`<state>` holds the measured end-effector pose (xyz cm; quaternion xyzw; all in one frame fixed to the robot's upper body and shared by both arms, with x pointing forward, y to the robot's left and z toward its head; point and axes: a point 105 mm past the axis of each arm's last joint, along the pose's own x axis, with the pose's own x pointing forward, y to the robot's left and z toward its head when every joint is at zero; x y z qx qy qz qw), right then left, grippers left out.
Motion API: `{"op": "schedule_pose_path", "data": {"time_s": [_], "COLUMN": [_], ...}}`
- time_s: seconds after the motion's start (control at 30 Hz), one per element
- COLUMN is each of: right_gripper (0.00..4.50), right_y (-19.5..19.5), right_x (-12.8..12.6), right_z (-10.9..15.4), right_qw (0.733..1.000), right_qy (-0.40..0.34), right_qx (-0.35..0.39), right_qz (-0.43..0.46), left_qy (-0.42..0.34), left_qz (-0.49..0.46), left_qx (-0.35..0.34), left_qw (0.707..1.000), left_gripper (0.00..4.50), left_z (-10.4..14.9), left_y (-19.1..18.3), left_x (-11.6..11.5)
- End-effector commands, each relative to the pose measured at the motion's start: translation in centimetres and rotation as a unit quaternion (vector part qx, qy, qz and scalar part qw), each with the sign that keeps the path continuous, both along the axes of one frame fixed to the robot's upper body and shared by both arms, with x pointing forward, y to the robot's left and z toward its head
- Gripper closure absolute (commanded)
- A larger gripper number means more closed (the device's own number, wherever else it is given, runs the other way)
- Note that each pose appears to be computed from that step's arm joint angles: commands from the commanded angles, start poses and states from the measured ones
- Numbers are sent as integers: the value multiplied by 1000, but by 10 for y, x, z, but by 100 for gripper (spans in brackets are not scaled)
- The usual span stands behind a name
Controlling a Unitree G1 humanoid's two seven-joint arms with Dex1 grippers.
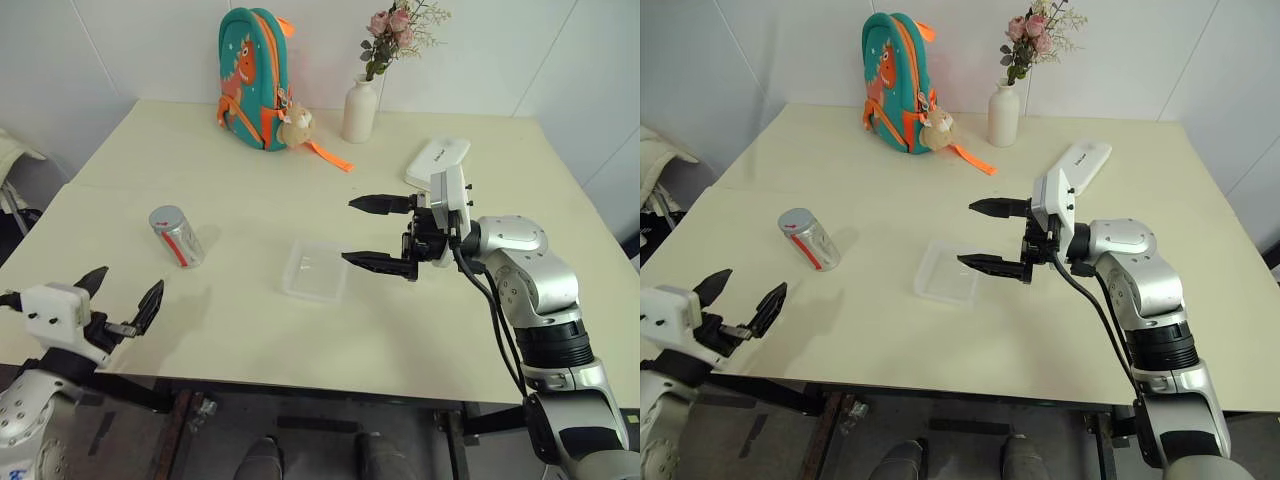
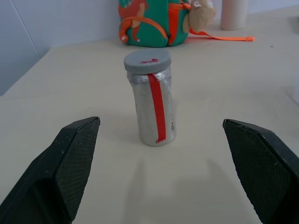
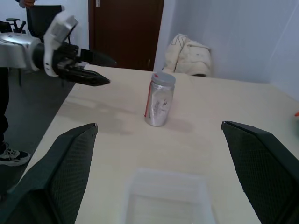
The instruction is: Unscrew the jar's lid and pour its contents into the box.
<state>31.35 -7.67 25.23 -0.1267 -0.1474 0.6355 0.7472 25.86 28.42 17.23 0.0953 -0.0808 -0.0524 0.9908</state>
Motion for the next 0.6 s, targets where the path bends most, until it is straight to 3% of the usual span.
{"op": "schedule_pose_path", "data": {"time_s": [0.03, 0.33, 0.6], "right_gripper": [3, 3, 3], "right_y": [7, 18, 20], "right_x": [-6, -5, -6], "right_z": [16, 17, 17], "right_qw": [999, 999, 998], "right_qy": [-24, -23, -20], "right_qx": [20, 45, 62], "right_qz": [8, -2, -18], "left_qy": [-20, -28, -44], "left_qz": [20, 28, 11], "left_qx": [11, 6, 5], "left_qw": [1000, 999, 999], "left_gripper": [0, 0, 0], "left_z": [3, -8, -2], "left_y": [2, 1, 5], "left_x": [9, 35, 66]}}
